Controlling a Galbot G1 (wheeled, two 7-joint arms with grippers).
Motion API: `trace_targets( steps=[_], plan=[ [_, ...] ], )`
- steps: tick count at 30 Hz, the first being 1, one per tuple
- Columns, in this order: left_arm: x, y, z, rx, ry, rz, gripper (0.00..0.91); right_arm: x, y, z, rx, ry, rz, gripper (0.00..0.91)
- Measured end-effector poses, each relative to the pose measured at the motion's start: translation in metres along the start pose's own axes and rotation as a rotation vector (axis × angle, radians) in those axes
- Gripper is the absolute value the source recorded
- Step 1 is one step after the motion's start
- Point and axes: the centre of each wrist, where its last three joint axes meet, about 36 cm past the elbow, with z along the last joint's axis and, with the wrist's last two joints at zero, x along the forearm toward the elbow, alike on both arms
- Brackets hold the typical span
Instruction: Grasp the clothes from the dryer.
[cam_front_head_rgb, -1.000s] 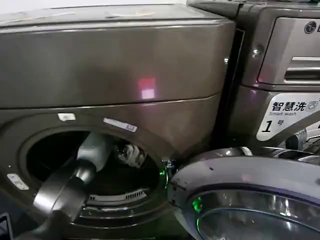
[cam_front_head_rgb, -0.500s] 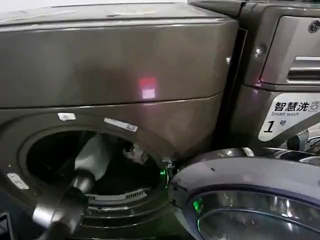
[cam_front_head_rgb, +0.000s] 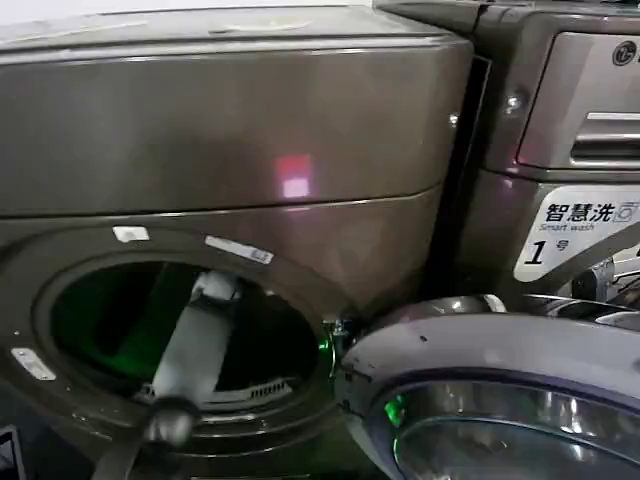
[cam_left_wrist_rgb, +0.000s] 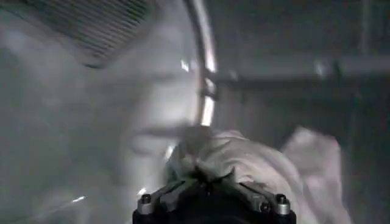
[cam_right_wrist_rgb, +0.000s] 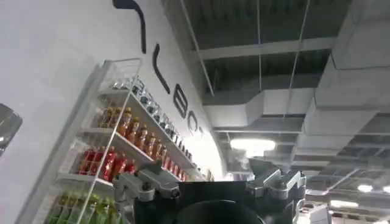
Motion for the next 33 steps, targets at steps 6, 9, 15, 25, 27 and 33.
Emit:
trace_targets(
  steps=[6, 9, 15, 25, 27, 33],
  plan=[
    [0.031, -0.013, 0.008, 0.187, -0.196, -0.156, 0.000, -0.001, 0.005, 0.003, -0.009, -0.014, -0.014, 0.907],
    [0.044, -0.023, 0.012, 0.252, -0.289, -0.233, 0.000, -0.001, 0.006, 0.004, -0.007, -0.019, -0.019, 0.907],
    [0.062, -0.045, 0.018, 0.320, -0.413, -0.382, 0.000, -0.001, 0.004, 0.005, 0.001, -0.030, -0.021, 0.907],
    [0.082, -0.064, 0.024, 0.344, -0.497, -0.498, 0.000, -0.001, 0.002, 0.005, -0.004, -0.047, -0.010, 0.907],
    [0.083, -0.065, 0.023, 0.348, -0.507, -0.510, 0.000, -0.001, 0.002, 0.005, -0.004, -0.048, -0.008, 0.907],
    [0.085, -0.065, 0.022, 0.354, -0.521, -0.533, 0.000, 0.000, 0.000, 0.004, -0.005, -0.054, -0.006, 0.907]
  ],
)
